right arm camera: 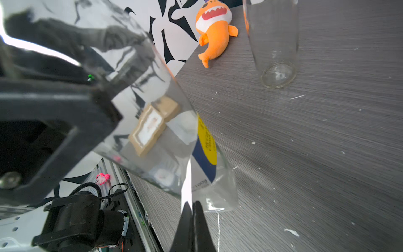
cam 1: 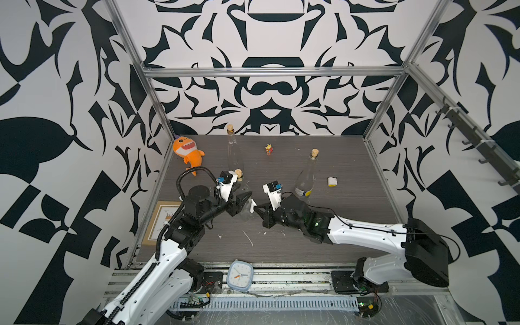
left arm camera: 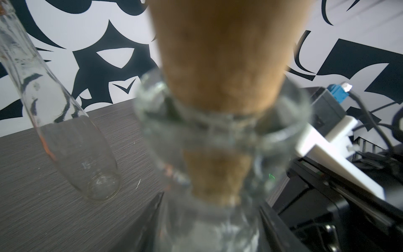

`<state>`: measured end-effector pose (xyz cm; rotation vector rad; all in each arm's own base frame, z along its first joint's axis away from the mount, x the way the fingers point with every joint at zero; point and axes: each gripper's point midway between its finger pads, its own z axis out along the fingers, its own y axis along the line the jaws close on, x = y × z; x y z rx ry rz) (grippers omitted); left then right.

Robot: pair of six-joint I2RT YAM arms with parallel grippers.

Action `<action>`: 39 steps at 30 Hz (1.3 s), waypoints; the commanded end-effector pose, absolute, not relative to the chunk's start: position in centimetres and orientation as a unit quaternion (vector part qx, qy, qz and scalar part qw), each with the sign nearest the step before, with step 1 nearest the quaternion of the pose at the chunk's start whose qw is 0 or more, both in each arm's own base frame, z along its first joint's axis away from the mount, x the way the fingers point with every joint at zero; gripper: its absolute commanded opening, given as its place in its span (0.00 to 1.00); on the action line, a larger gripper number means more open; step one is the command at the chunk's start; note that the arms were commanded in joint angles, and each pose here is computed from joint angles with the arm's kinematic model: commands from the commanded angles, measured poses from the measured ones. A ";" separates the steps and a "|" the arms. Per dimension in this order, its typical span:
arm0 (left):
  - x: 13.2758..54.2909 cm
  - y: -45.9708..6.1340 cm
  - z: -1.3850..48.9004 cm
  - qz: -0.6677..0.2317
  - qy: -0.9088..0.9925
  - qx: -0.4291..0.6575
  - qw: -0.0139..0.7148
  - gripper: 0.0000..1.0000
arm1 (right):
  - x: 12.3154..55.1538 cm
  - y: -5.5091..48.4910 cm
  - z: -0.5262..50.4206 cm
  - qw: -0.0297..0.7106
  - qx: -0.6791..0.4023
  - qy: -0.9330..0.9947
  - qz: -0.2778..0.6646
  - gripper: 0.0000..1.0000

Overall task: Remove the label from the bottle
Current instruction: Tear open the label from the bottle, then place the bottle at the center of the board.

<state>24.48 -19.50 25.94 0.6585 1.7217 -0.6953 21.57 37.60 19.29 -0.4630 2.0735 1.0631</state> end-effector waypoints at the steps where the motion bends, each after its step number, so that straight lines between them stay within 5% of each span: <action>1: 24.4 -19.9 28.3 -0.306 0.705 0.285 0.573 0.00 | 22.4 36.5 21.9 0.411 -0.178 0.788 0.423 0.00; 28: 20.3 -24.3 29.4 -0.440 0.637 0.400 0.492 0.00 | 16.7 33.6 21.4 0.302 -0.352 0.754 0.464 0.00; 39: 21.2 -25.8 25.8 -0.448 0.628 0.421 0.477 0.00 | 18.0 31.9 18.6 0.315 -0.329 0.766 0.453 0.00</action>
